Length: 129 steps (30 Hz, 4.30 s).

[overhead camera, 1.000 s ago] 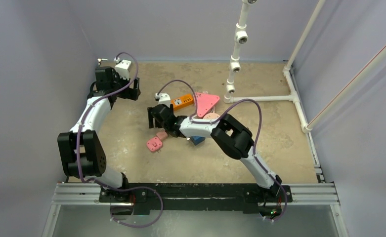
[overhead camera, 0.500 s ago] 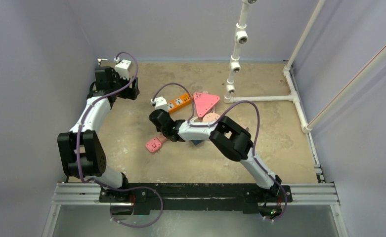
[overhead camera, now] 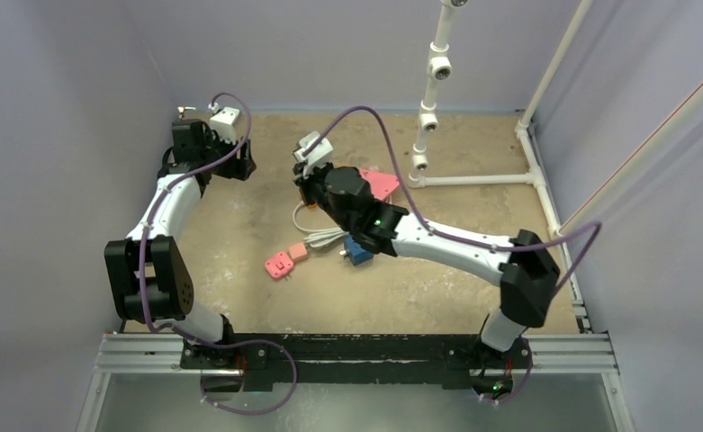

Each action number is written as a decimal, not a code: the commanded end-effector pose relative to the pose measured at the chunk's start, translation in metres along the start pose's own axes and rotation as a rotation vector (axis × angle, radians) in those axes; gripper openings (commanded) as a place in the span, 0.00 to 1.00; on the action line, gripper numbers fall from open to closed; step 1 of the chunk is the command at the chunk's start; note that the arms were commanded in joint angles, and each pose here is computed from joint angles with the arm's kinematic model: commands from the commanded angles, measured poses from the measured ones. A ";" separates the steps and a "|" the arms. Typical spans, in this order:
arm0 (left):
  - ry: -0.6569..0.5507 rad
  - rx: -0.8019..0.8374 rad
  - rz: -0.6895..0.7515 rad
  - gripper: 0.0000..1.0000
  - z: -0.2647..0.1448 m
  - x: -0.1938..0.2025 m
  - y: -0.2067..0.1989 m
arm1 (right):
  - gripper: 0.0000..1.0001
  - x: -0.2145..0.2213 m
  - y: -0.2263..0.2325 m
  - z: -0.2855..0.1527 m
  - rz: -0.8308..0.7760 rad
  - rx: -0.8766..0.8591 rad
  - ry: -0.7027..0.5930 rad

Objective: Insert the plug

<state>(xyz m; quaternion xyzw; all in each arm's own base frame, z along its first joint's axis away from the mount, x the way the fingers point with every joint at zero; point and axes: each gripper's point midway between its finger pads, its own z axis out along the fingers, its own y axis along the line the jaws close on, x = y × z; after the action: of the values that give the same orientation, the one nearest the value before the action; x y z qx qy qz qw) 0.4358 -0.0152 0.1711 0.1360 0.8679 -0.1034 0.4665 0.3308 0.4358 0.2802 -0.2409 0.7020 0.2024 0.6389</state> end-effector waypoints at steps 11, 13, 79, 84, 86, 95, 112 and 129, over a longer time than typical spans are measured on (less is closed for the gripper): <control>-0.005 0.056 -0.051 0.62 0.001 -0.010 -0.014 | 0.72 0.037 -0.011 0.031 0.272 0.113 0.130; -0.009 0.042 -0.049 0.64 -0.001 -0.013 -0.011 | 0.79 0.055 -0.015 0.049 0.355 0.140 0.207; -0.017 -0.035 -0.039 0.84 -0.004 -0.026 0.012 | 0.75 0.261 -0.112 0.135 0.399 0.640 0.436; -0.028 -0.044 -0.038 0.84 -0.008 -0.032 0.015 | 0.50 0.226 -0.089 0.144 0.409 0.567 0.383; -0.034 -0.048 -0.042 0.84 -0.009 -0.035 0.017 | 0.34 0.191 -0.085 0.148 0.415 0.521 0.319; -0.029 -0.046 -0.071 0.82 -0.011 -0.036 0.016 | 0.09 -0.033 -0.079 0.115 0.350 0.253 -0.083; -0.014 -0.040 -0.072 0.81 -0.011 -0.029 0.015 | 0.00 -0.014 0.019 -0.045 0.013 -0.232 -0.003; 0.002 -0.024 -0.081 0.79 -0.009 -0.023 0.012 | 0.02 0.127 0.128 -0.114 -0.370 -0.661 0.384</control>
<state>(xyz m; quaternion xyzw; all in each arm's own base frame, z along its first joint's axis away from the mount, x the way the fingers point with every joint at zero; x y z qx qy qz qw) 0.4439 -0.0049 0.1881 0.0995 0.8783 -0.1031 0.4562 0.1916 0.4471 0.1854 -0.5029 0.6860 0.2538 0.4606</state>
